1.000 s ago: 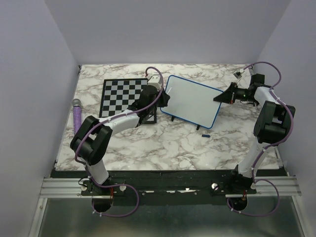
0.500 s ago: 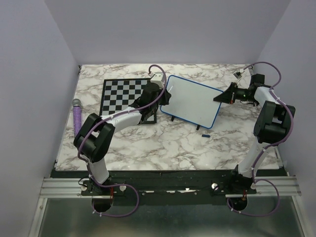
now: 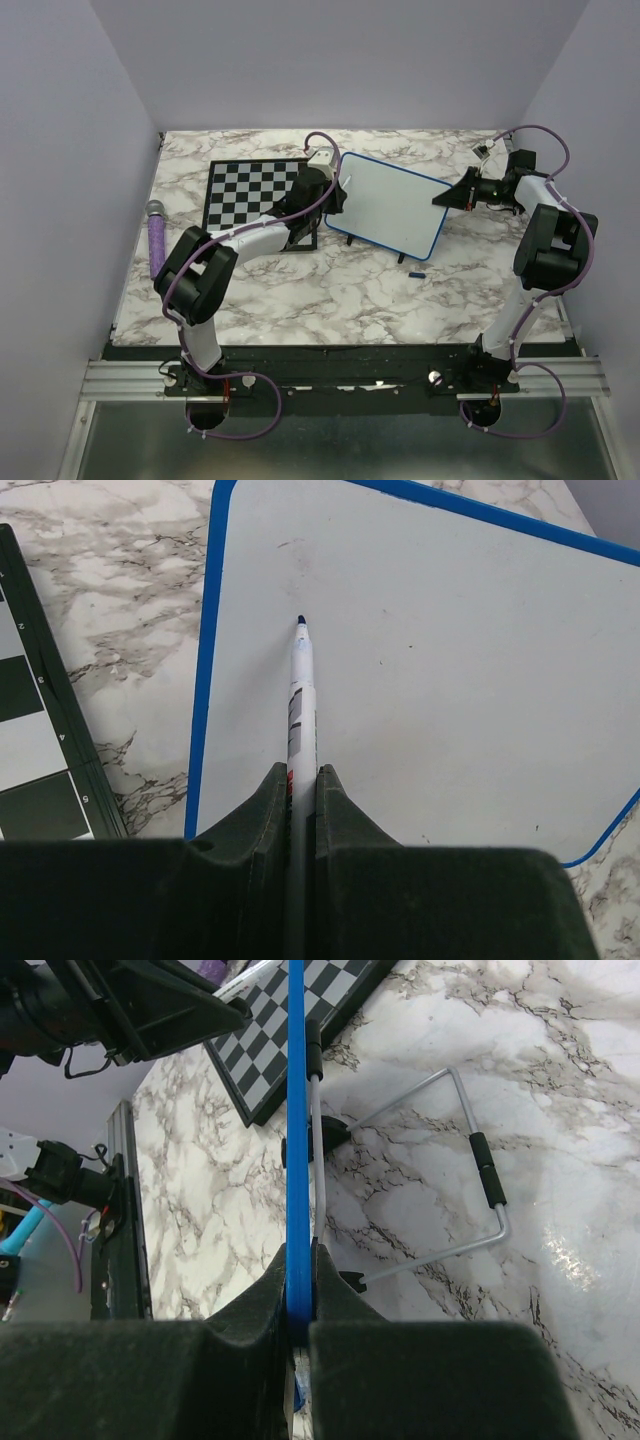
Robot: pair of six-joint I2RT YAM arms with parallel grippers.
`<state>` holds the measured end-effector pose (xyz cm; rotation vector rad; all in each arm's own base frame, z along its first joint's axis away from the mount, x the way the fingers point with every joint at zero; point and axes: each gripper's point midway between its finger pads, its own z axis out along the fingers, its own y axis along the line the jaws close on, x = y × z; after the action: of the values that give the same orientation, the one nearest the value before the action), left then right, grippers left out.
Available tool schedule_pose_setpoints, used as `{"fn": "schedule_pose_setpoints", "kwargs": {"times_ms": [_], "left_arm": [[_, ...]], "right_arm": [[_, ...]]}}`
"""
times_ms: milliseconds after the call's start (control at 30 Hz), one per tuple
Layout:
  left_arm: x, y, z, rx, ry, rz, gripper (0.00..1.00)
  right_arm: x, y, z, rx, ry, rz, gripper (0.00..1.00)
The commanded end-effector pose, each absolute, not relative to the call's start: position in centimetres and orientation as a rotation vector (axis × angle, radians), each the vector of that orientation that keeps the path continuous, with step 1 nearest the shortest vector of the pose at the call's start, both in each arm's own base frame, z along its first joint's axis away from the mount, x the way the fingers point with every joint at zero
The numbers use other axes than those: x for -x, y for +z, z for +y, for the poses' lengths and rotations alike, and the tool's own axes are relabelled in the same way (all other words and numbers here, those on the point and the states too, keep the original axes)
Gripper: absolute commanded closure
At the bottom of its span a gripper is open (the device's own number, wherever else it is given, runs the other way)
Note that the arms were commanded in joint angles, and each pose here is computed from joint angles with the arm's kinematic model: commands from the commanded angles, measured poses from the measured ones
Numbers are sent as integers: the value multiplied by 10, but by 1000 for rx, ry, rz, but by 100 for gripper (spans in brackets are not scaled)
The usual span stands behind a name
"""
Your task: Write a sentence on the whiteboard
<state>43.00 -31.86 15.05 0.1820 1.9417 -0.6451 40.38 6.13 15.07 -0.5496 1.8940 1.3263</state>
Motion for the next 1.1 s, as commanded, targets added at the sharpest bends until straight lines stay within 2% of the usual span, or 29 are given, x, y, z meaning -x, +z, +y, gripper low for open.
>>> {"fn": "schedule_pose_setpoints", "kwargs": {"times_ms": [0, 1067], "left_arm": [[-438, 153, -319, -182, -622, 1936, 100], [-427, 147, -335, -228, -733, 1955, 100]], "right_arm": [[-417, 138, 49, 589, 1225, 1910, 99], [-417, 139, 49, 589, 1227, 1907, 99]]}}
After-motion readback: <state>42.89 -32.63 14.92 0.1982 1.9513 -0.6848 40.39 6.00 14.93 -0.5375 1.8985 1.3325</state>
